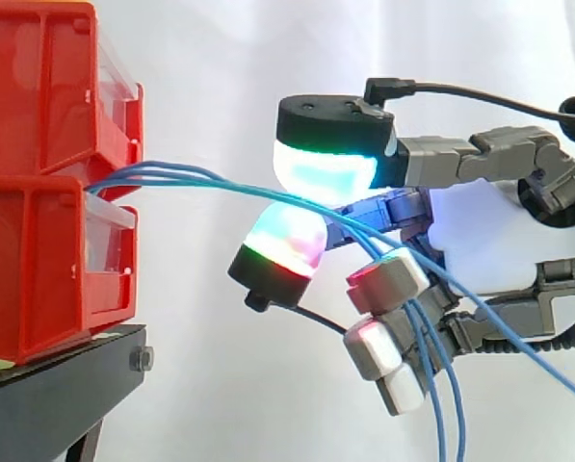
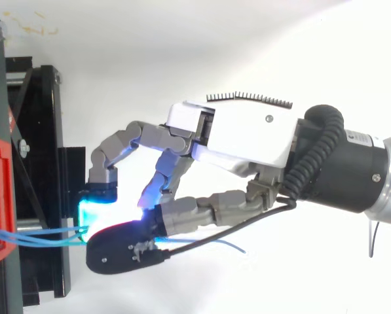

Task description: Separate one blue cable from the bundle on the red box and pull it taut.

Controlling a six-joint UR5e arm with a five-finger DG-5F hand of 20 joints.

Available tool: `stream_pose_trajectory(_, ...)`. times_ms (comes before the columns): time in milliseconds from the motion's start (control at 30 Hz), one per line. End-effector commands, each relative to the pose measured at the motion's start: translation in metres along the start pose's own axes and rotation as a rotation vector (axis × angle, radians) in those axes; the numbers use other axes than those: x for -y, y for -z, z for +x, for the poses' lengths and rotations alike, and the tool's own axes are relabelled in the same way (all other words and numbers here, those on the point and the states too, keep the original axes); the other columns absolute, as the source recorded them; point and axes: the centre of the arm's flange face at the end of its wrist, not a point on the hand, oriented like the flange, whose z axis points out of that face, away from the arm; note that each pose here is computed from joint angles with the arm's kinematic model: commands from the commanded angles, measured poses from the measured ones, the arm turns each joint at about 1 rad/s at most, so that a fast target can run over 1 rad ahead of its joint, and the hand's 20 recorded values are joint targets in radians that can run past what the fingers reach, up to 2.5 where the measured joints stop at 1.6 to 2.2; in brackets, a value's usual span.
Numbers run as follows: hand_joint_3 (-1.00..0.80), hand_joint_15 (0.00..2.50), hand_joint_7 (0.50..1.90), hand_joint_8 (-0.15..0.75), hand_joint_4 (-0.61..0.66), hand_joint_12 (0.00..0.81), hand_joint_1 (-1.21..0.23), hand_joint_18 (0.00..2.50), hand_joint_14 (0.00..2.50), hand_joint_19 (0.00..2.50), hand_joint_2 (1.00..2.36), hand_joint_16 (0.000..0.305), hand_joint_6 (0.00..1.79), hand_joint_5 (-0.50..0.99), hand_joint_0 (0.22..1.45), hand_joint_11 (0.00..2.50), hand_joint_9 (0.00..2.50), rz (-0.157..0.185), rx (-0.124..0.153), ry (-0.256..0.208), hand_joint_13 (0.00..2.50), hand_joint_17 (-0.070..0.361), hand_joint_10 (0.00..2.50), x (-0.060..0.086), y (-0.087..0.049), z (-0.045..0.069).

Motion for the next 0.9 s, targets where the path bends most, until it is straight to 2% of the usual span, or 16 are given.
stream_pose_trajectory(0,-0.26,0.64,0.97,0.351,-0.03,0.393,-0.85,0.98,0.02,0.51,1.01,0.044,0.94,-0.16,0.68,0.98,1.24,-0.001,0.001,0.000,1.08,0.098,0.01,-0.0004,-0.0002,-0.0007)
stream_pose_trajectory(67,-0.34,0.64,0.99,0.341,-0.03,0.386,-0.88,0.98,0.02,0.51,1.01,0.043,0.94,-0.16,0.70,0.99,1.24,0.001,-0.001,0.000,1.08,0.097,0.01,-0.0003,0.0002,0.0004)
stream_pose_trajectory(200,-0.48,0.63,0.93,0.340,-0.06,0.380,-0.88,0.99,0.02,0.50,1.00,0.042,0.94,-0.16,0.74,0.98,1.25,-0.002,-0.004,-0.001,1.08,0.094,0.01,-0.0022,-0.0008,-0.0011)
stream_pose_trajectory(367,-0.50,0.64,0.92,0.332,-0.03,0.382,-0.87,1.01,0.02,0.51,1.00,0.041,0.94,-0.16,0.71,0.97,1.26,-0.005,0.000,-0.003,1.10,0.091,0.01,-0.0036,-0.0015,-0.0023)
stream_pose_trajectory(467,-0.50,0.66,0.95,0.339,0.05,0.396,-0.78,1.02,0.02,0.52,1.00,0.042,0.93,-0.14,0.58,0.98,1.32,-0.005,0.000,-0.003,1.13,0.094,0.01,-0.0036,-0.0015,-0.0023)
stream_pose_trajectory(533,-0.50,0.65,0.95,0.367,0.06,0.415,-0.64,1.05,0.02,0.51,1.00,0.047,0.92,-0.14,0.50,0.98,1.35,-0.005,0.000,-0.003,1.14,0.106,0.01,-0.0036,-0.0015,-0.0023)
stream_pose_trajectory(633,-0.50,0.63,0.92,0.389,0.08,0.448,-0.55,1.10,0.02,0.48,1.00,0.054,0.92,-0.13,0.49,0.97,1.37,-0.005,-0.002,-0.003,1.16,0.122,0.01,-0.0036,-0.0015,-0.0021)
stream_pose_trajectory(733,-0.49,0.63,0.93,0.388,0.08,0.446,-0.57,1.09,0.02,0.48,1.00,0.053,0.92,-0.13,0.54,0.97,1.38,-0.003,0.000,-0.002,1.16,0.120,0.01,-0.0034,-0.0016,-0.0033)
stream_pose_trajectory(867,-0.33,0.63,0.93,0.399,0.07,0.446,-0.70,1.10,0.02,0.47,1.01,0.055,0.92,-0.13,0.58,0.97,1.38,-0.003,0.000,-0.002,1.17,0.123,0.01,-0.0034,-0.0016,-0.0033)
